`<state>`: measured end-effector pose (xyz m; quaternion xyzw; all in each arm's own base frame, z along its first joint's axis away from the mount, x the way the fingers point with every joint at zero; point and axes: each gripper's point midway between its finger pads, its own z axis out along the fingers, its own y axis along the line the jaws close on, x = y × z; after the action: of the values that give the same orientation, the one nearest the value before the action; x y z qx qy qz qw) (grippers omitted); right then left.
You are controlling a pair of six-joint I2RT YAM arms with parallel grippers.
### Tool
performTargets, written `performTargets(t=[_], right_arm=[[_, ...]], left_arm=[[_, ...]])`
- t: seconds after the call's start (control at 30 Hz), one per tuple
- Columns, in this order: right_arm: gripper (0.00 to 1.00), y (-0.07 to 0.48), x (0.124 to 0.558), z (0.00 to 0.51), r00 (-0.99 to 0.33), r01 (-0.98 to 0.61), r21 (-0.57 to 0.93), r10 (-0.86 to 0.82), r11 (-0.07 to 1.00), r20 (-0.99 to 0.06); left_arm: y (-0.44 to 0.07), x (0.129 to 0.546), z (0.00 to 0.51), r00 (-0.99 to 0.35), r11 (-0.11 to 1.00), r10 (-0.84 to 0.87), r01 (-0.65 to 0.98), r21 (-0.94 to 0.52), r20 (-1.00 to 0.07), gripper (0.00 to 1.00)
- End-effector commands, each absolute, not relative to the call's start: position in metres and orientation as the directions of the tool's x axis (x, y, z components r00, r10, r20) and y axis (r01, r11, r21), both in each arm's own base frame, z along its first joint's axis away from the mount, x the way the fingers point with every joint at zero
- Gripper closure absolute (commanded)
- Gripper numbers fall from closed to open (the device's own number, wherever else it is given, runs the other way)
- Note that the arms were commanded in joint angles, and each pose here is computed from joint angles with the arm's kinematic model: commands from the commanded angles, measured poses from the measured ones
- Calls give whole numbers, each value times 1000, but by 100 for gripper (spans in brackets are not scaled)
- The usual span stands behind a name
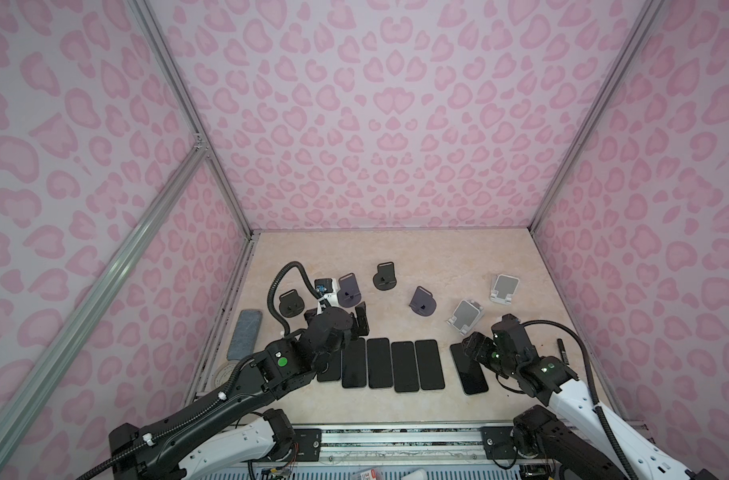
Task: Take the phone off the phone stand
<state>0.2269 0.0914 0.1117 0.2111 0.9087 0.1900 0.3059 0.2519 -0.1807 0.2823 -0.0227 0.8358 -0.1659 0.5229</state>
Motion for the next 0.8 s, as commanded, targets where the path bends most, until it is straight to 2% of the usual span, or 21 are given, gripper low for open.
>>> performTargets(t=[0.0,0.1,0.17,0.3,0.37,0.43,0.53,0.63,0.7,0.77], right_arm=[[10,89,252,165,-646,142,431,414,891,-642],[7,87,274,204,-534,102,437,419,894,-734],[2,81,289,208,-444,135,465,473,875,-761],[1,93,311,222,-318,60,504,495,861,-808],[1,93,315,239,-217,-4,492,479,871,-850],[1,89,317,251,-131,-21,488,482,873,-867],[1,75,322,249,-87,59,509,512,859,-855],[1,57,322,242,-82,175,529,547,831,-833],[1,58,321,245,-78,157,492,507,856,-858],[1,58,319,246,-55,126,491,500,862,-864]], left_arm=[[-187,252,312,-415,947,-131,216,-238,-900,2],[-163,257,323,-337,975,-131,126,-182,-933,2],[-150,257,322,-290,982,-137,86,-169,-947,2],[-135,258,318,-232,991,-114,44,-128,-966,2],[-139,262,312,-230,996,-29,79,-48,-973,2],[-156,266,293,-251,976,96,215,41,-963,2],[-144,278,260,-309,981,114,187,57,-944,2],[-112,289,246,-253,999,13,51,0,-967,2],[-92,292,247,-179,1000,-16,5,-18,-984,2],[-69,297,249,-153,997,32,-66,42,-988,2]])
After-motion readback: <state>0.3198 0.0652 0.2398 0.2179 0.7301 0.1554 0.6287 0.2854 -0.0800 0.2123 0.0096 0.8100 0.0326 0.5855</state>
